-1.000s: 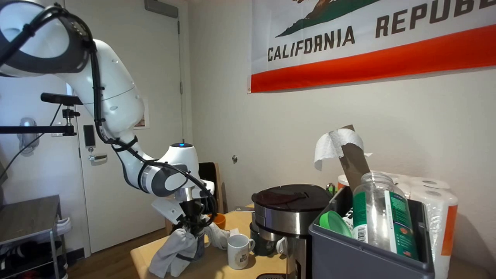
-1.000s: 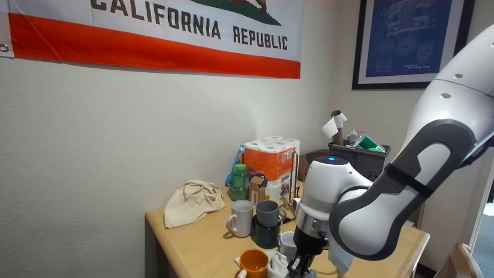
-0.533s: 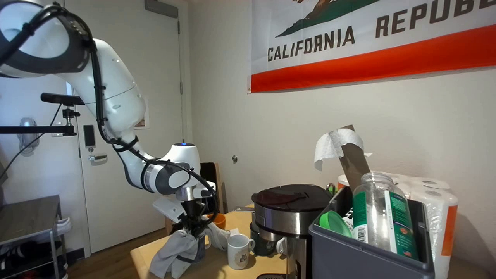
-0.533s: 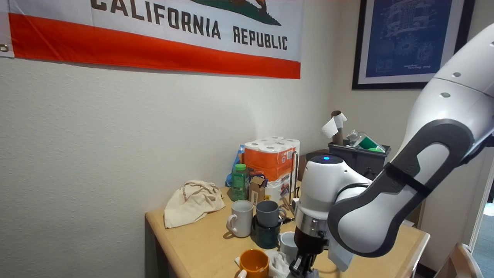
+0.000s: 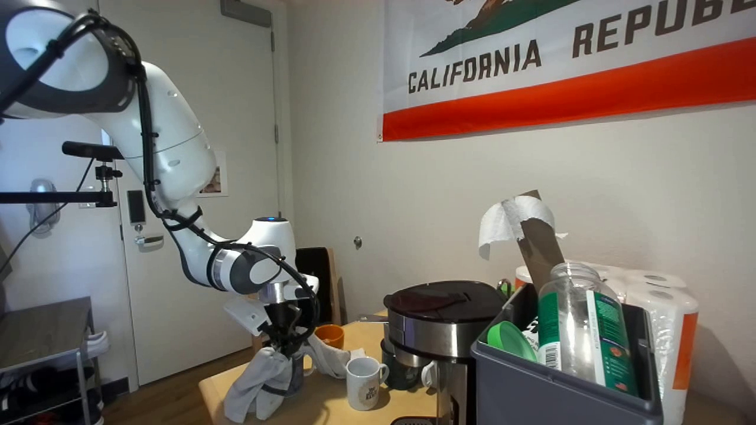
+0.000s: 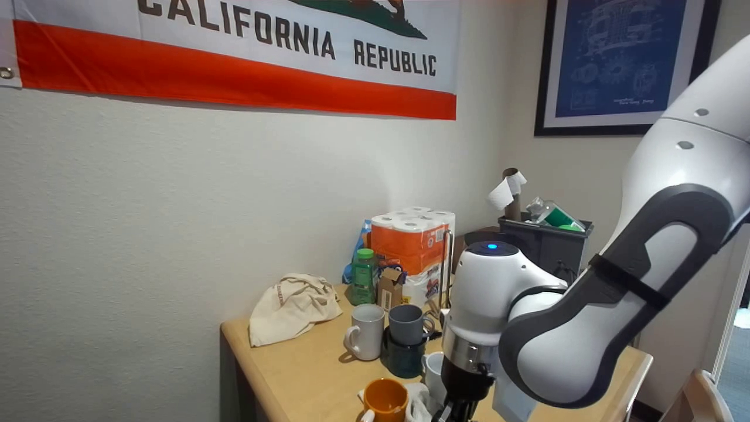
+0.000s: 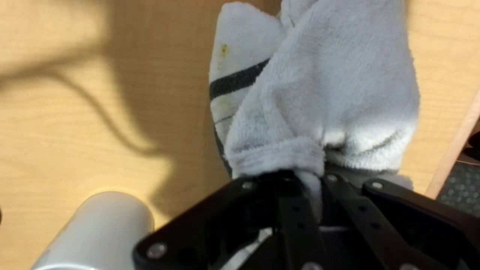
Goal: Open the lid of the coffee maker and close it, remove the cup from the coffee maker and clean it with the towel
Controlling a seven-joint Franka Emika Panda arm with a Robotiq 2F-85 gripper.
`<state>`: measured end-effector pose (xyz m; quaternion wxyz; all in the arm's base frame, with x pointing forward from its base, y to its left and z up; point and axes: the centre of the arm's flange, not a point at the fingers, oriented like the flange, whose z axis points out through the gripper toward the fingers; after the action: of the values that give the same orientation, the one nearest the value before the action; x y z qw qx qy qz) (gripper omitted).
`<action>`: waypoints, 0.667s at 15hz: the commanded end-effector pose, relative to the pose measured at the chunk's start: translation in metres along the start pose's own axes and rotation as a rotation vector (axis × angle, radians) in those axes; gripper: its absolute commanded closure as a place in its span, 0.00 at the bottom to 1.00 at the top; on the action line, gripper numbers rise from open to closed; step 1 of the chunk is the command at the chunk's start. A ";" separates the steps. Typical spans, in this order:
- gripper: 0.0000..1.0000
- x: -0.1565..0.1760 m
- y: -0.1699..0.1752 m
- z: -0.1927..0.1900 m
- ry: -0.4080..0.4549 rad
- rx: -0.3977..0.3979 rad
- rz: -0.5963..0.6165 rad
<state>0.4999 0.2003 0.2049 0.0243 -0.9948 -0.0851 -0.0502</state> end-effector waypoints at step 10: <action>0.96 -0.002 0.009 -0.002 0.054 -0.122 0.019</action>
<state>0.5035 0.1892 0.2040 -0.0406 -0.9930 -0.0858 -0.0698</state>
